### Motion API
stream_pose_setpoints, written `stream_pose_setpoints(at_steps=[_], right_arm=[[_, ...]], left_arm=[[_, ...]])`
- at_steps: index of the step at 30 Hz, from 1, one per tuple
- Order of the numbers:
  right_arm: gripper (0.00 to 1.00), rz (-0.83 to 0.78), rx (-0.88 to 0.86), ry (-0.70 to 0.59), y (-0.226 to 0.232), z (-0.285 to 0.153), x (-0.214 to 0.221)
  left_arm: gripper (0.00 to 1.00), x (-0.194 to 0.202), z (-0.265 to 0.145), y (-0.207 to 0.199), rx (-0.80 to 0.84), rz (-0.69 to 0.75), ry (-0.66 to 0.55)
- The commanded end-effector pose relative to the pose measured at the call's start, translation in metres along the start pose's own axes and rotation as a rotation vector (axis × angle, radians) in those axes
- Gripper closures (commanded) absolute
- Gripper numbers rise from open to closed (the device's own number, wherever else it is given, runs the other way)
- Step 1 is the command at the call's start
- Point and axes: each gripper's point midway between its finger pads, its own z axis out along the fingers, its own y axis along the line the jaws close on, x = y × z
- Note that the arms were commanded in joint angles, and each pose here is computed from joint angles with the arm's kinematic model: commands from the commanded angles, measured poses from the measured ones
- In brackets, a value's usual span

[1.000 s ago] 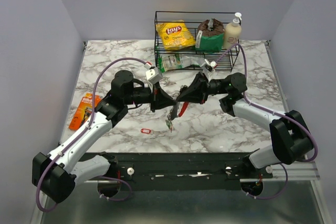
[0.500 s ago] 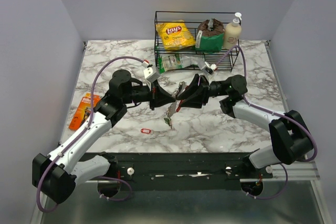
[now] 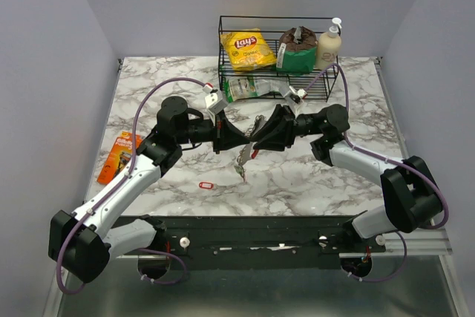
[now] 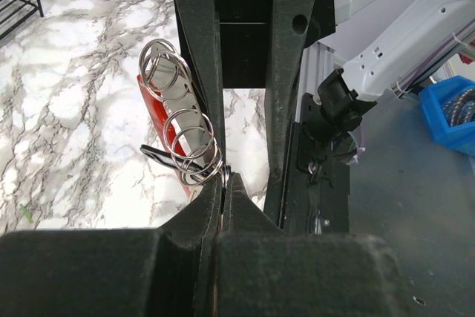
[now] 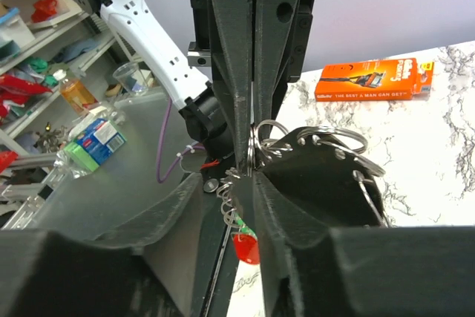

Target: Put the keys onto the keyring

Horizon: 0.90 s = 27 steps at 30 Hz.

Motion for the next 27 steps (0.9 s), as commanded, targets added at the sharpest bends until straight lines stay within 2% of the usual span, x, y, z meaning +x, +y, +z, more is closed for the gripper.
stream_pose_setpoints(at_steps=[1,4,8,10,27], right_arm=[[0.63,0.004,0.089,-0.064,-0.024,0.005,-0.014],[0.68,0.012,0.090,-0.070,-0.025,0.006,-0.016],[0.70,0.018,0.082,-0.083,-0.024,0.006,-0.020],[0.76,0.028,0.079,-0.085,-0.023,0.007,-0.020],[0.79,0.104,0.077,-0.127,-0.024,0.010,-0.033]], left_arm=[[1.00,-0.011,0.001,-0.037,0.185,0.041,-0.005],[1.00,-0.010,0.002,-0.039,0.201,0.037,0.002],[1.00,-0.008,0.003,-0.040,0.210,0.034,0.008],[1.00,-0.007,0.004,-0.041,0.214,0.034,0.010],[1.00,0.000,0.007,-0.055,0.292,0.033,0.044]])
